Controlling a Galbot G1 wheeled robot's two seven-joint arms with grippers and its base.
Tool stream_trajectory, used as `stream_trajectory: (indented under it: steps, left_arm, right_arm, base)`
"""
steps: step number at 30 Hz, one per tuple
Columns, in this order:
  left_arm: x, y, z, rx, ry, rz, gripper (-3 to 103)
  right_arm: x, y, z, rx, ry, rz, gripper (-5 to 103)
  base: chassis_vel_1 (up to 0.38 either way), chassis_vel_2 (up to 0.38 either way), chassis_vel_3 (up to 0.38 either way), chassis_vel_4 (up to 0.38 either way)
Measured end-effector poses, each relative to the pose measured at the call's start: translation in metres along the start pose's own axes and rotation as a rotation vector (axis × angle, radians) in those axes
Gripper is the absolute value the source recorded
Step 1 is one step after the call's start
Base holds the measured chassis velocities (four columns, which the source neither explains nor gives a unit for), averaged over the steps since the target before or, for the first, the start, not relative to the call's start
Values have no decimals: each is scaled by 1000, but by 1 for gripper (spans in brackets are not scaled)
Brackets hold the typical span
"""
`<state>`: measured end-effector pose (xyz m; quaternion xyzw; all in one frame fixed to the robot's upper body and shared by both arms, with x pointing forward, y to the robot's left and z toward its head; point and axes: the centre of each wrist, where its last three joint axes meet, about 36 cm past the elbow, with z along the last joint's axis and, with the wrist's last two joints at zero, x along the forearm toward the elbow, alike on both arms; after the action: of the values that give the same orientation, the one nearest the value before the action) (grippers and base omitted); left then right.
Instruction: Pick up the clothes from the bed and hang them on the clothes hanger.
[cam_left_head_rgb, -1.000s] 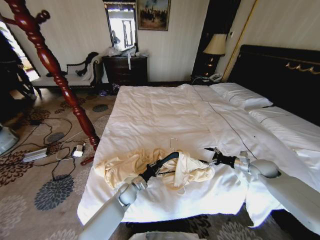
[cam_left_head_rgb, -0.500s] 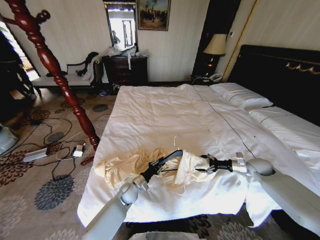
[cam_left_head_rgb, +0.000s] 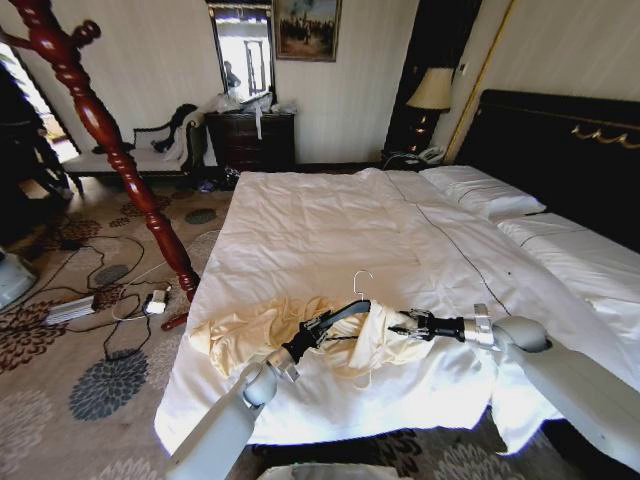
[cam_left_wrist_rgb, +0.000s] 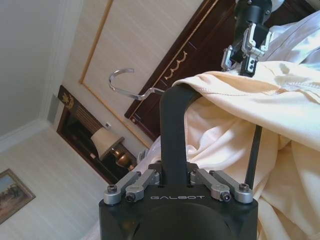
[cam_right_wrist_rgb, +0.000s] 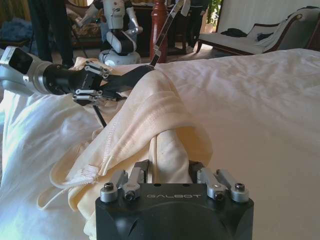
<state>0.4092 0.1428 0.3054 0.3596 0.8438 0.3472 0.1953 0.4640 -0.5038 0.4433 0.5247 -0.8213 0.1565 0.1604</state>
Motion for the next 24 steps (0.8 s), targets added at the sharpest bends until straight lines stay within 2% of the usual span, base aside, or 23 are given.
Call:
stream_trajectory:
  steps: [5, 18, 19, 21, 24]
  left_arm:
    - [1, 3, 0, -10, 1, -8, 20]
    - [9, 13, -1, -31, -6, -19, 19]
    - [11, 15, 1, -34, 0, -27, 24]
    - [14, 17, 2, -36, 3, -28, 24]
    - [18, 20, 4, -40, 6, -33, 40]
  right_arm:
    - [-1, 0, -10, 63, 0, -37, 24]
    - [-3, 7, -8, 114, 1, -11, 23]
    - [-1, 7, -6, 112, 6, 5, 23]
    - [0, 7, -6, 113, 4, 15, 23]
    - [0, 6, -5, 114, 2, 35, 22]
  base:
    - [0, 0, 0, 0]
    - [0, 0, 0, 0]
    - [0, 0, 0, 0]
    - [0, 0, 0, 0]
    - [0, 0, 0, 0]
